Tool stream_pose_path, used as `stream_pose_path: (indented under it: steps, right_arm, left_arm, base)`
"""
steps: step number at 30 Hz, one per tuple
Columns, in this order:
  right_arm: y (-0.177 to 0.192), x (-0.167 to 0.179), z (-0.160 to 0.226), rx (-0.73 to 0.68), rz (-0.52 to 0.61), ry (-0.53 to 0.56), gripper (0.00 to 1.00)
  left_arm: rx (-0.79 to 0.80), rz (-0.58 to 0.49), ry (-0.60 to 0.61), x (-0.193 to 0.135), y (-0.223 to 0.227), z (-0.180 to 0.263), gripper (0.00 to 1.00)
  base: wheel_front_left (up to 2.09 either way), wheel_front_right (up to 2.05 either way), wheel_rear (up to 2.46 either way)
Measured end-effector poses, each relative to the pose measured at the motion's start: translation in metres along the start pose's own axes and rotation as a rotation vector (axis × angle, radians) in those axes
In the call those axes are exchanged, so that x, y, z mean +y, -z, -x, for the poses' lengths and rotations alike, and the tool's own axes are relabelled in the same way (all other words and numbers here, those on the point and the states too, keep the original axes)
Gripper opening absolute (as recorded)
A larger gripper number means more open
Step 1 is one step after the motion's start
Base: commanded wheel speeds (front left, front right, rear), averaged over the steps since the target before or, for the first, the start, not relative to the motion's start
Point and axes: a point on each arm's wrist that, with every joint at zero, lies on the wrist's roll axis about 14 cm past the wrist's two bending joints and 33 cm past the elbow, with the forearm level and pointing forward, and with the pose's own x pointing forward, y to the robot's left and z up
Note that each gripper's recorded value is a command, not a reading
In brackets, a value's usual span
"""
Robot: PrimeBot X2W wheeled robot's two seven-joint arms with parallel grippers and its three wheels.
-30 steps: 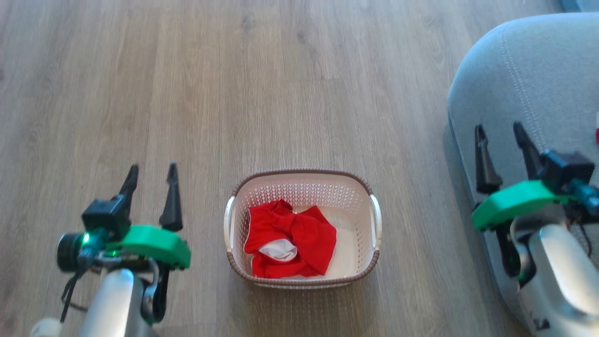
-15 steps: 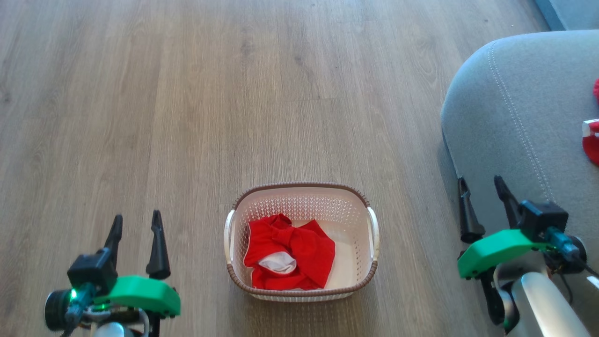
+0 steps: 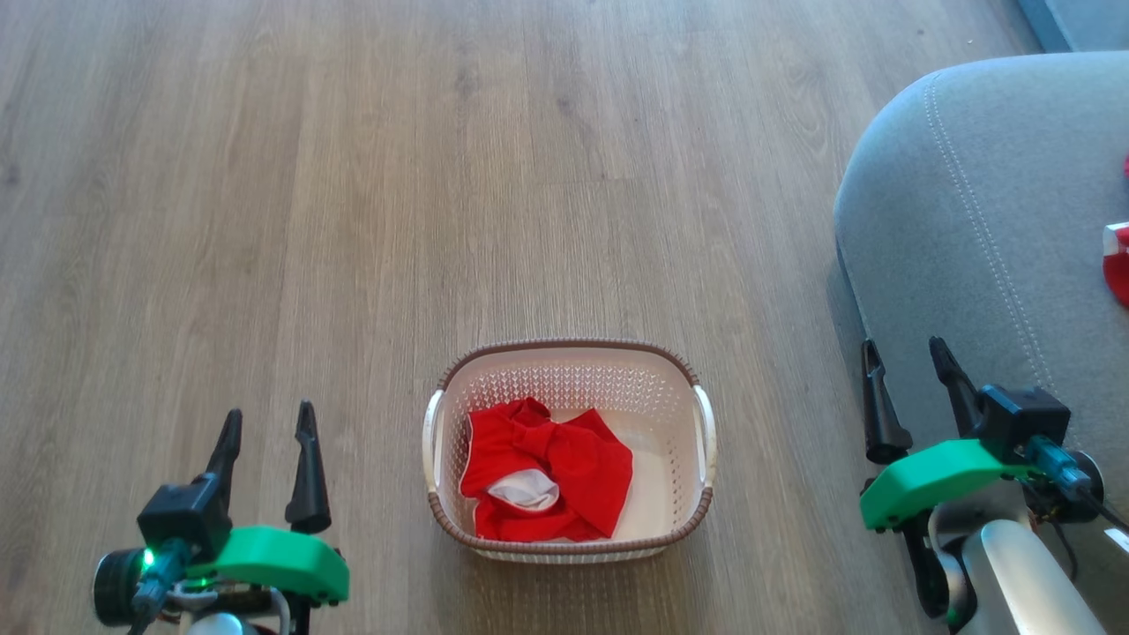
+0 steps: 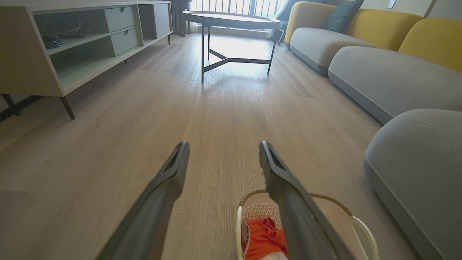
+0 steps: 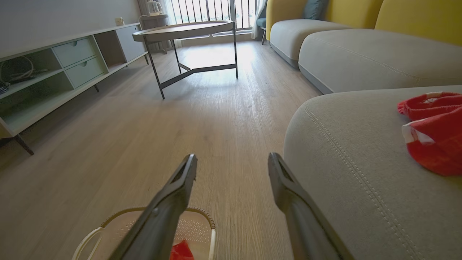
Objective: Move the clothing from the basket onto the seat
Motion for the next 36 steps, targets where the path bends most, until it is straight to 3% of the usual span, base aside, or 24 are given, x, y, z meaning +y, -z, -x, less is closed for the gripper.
stream_pose_path:
  steps: [14,23,36]
  right_arm:
    - [0.005,-0.001,-0.020,0.002,-0.003,-0.006,1.00]
    - [0.002,-0.004,-0.066,-0.037,0.004,-0.025,1.00]
    - [0.038,-0.019,-0.115,-0.007,0.016,-0.029,1.00]
  left_arm:
    - [0.133,0.019,0.074,-0.023,0.044,-0.013,1.00]
    - [0.289,0.029,0.211,-0.064,0.101,-0.044,1.00]
    - [0.500,0.039,0.473,-0.134,0.191,-0.079,1.00]
  base:
    - [0.00,0.00,0.00]
    - [0.00,0.00,0.00]
    - [0.00,0.00,0.00]
